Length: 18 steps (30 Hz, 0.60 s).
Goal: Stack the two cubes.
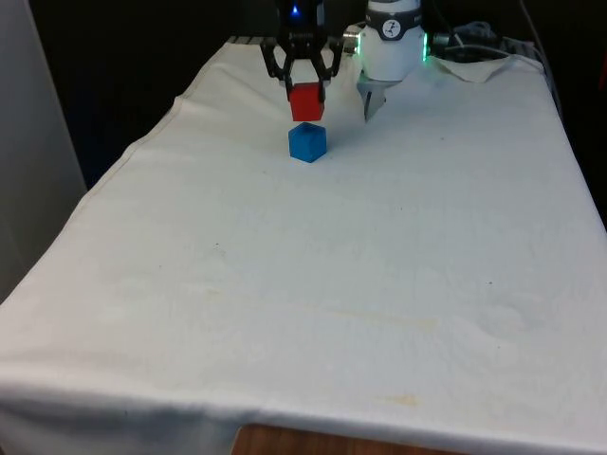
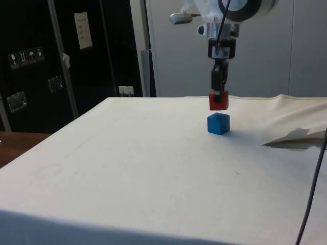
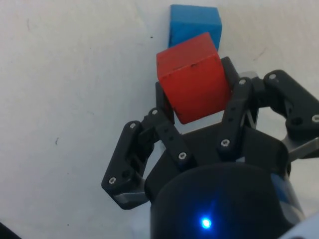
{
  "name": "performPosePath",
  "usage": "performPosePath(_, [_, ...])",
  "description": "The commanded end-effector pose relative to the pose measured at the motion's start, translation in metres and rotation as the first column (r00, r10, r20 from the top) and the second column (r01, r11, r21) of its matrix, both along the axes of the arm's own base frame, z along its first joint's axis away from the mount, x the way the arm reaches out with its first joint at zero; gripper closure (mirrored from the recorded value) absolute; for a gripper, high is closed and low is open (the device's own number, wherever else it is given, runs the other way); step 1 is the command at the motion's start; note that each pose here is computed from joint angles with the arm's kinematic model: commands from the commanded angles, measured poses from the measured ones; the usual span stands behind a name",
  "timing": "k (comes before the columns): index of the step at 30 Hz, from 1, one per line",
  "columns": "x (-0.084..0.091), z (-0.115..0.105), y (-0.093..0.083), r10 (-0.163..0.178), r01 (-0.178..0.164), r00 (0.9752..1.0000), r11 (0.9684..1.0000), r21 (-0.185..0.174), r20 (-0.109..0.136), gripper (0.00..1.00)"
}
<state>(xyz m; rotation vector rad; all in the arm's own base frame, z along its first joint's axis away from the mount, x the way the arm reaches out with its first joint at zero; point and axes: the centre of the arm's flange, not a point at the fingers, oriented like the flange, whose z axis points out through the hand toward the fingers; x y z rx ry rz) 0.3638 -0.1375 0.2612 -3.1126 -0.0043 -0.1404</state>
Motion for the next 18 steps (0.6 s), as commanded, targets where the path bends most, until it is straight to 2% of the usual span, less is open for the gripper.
performPosePath(1, [0.001, -0.004, -0.004, -0.001, 0.001, 1.0, 0.9998, -0.022, -0.002, 0.99])
performPosePath(7, [0.004, -0.01, -0.008, -0.003, 0.002, 1.0, 0.9991, -0.043, -0.009, 0.99])
performPosePath(8, [0.002, -0.007, -0.005, 0.002, -0.002, 1.0, 0.9998, -0.021, -0.009, 0.99])
performPosePath(9, [0.004, -0.011, -0.008, -0.004, 0.003, 0.9999, 0.999, -0.045, -0.01, 0.99])
performPosePath(16, [0.002, -0.02, -0.009, -0.019, 0.019, 0.9998, 0.9982, -0.057, -0.001, 0.99])
performPosePath(17, [0.001, -0.021, -0.01, -0.024, 0.024, 0.9997, 0.9981, -0.057, 0.001, 0.99])
performPosePath(18, [0.0, -0.018, -0.005, -0.016, 0.016, 0.9999, 0.9991, -0.039, -0.002, 0.99])
